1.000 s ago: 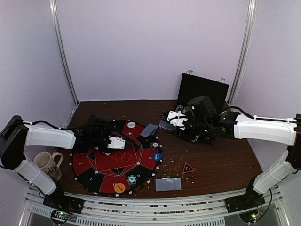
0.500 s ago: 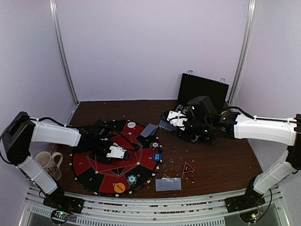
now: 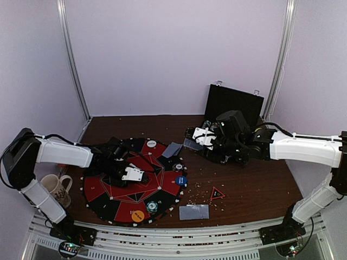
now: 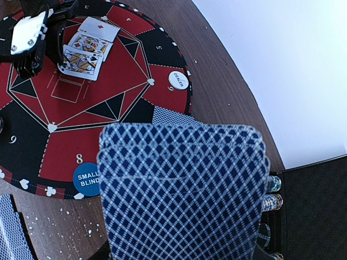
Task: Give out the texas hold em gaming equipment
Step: Adjust the poker card in the community card area.
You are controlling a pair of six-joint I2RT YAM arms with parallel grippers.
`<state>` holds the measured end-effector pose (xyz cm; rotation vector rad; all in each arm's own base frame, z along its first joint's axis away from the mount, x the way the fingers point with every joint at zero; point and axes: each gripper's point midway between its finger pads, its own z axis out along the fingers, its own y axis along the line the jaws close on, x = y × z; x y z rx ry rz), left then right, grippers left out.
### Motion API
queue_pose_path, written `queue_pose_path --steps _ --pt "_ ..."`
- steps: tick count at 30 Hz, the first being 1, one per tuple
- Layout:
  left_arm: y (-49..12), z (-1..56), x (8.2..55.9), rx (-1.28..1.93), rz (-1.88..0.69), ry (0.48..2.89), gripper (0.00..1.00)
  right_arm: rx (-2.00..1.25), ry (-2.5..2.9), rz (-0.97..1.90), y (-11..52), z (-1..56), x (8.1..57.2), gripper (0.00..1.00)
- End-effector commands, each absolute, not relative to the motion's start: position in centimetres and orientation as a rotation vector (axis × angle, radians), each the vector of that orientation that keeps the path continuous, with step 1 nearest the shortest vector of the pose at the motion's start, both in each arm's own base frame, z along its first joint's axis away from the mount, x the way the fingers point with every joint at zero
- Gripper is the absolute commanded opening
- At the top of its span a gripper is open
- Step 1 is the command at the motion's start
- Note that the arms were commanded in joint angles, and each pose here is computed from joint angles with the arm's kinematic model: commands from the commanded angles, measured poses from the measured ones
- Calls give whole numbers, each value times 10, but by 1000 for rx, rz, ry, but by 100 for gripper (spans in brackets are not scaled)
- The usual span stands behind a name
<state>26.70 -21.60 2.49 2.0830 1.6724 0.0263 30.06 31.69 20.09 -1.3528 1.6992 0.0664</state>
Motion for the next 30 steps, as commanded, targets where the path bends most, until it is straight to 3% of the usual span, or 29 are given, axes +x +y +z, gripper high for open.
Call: queue_pose_path --steps 1,15,20,30 --pt "-222 34 274 2061 36 1608 0 -1315 1677 70 316 216 304 51" --pt "-211 19 265 2120 81 1654 0 -1318 1678 67 316 216 304 51" --pt "-204 17 266 2127 121 1692 18 -1317 1678 65 315 217 304 51" --pt "-223 64 261 2018 58 1619 33 -1319 1678 58 314 217 303 51"
